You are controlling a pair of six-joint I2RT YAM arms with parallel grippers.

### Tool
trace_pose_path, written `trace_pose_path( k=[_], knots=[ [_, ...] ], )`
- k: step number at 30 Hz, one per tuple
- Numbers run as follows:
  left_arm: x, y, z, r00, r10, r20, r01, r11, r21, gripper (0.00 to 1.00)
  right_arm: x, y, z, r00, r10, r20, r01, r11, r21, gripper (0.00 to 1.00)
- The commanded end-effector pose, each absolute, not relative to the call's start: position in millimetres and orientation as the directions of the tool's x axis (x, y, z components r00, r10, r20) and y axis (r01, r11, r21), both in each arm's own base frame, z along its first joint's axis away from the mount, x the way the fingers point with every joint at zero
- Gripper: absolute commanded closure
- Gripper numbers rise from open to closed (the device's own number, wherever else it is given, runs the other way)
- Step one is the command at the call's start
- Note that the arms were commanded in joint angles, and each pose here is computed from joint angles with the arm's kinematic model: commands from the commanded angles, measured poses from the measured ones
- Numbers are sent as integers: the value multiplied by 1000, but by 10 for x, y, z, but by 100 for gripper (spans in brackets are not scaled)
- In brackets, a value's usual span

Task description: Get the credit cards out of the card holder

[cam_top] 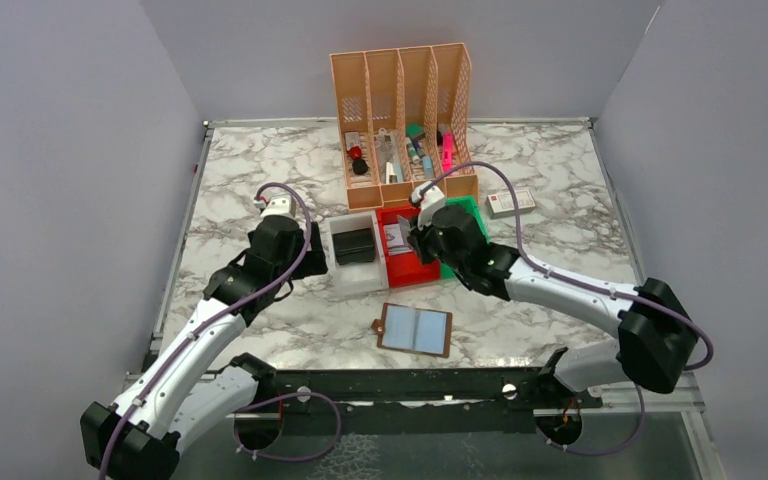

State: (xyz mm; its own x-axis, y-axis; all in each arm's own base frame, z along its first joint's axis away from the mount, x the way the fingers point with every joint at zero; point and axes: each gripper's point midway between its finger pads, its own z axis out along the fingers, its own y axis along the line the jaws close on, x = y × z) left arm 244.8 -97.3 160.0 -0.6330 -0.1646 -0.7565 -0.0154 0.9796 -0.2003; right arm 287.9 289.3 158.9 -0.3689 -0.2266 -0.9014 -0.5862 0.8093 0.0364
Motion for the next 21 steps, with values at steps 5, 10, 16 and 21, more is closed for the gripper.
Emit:
trace_pose_path(
  k=[5,10,16,21],
  knots=[
    [2457,-889,1525,-642,-145,-753,-42,987,-154,12,3313,2831,1475,-295,-427,-855,-528,818,-227,99],
    [2454,-875,1523,-639,-148,-755,-48,987,-153,12,3565,2704,1238,-302,-566,-767,-455,792,-406,99],
    [2456,-854,1527,-634,-152,-758,-58,987,-149,12,3736,2746,1076,-265,-661,-702,-456,727,-513,99],
    [2457,-849,1522,-634,-151,-758,-60,987,-147,12,3751,2838,962,-236,-708,-666,-513,673,-533,99]
  ],
)
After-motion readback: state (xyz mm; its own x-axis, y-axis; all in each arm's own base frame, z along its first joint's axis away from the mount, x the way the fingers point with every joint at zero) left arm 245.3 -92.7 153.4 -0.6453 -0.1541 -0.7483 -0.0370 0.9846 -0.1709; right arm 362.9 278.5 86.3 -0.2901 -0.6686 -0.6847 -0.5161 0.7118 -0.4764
